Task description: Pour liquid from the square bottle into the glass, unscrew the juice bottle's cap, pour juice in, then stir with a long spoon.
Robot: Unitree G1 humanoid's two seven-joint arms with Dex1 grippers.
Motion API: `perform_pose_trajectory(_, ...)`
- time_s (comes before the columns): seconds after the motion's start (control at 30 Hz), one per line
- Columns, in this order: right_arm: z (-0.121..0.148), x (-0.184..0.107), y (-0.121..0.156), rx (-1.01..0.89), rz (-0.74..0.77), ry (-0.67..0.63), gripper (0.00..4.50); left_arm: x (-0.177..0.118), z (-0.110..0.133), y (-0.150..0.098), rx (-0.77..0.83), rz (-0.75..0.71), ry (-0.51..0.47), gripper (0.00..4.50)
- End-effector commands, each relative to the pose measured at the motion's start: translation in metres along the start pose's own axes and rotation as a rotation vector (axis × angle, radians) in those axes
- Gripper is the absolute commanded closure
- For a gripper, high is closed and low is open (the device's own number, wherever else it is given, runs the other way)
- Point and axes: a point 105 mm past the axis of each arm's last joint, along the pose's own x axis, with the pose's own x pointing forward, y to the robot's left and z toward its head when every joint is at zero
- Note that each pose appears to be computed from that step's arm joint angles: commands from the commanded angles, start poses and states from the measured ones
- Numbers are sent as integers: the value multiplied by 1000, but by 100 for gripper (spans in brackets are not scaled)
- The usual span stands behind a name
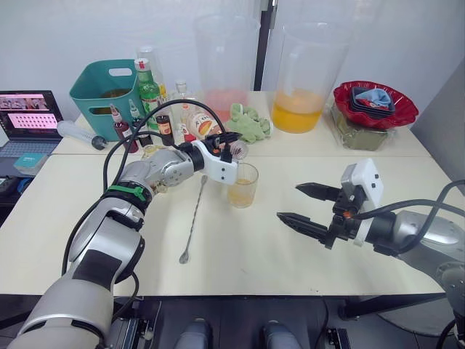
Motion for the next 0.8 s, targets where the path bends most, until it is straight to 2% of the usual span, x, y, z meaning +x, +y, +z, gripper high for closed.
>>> perform_pose_trajectory(0.03,9,-3,1,-42,-2,-34,3,2,2,32,24,99,-12,287)
perform_pose_trajectory(0.33,10,-2,2,-42,5,-35,3,2,3,35,-15,110,-19,287)
perform_pose_trajectory(0.43,10,-1,2,-43,8,-34,3,2,0,39,-122,127,-5,287)
perform_pose_trajectory(0.8,10,-1,1,-52,28,-27,3,-3,-1,63,-472,189,-52,287)
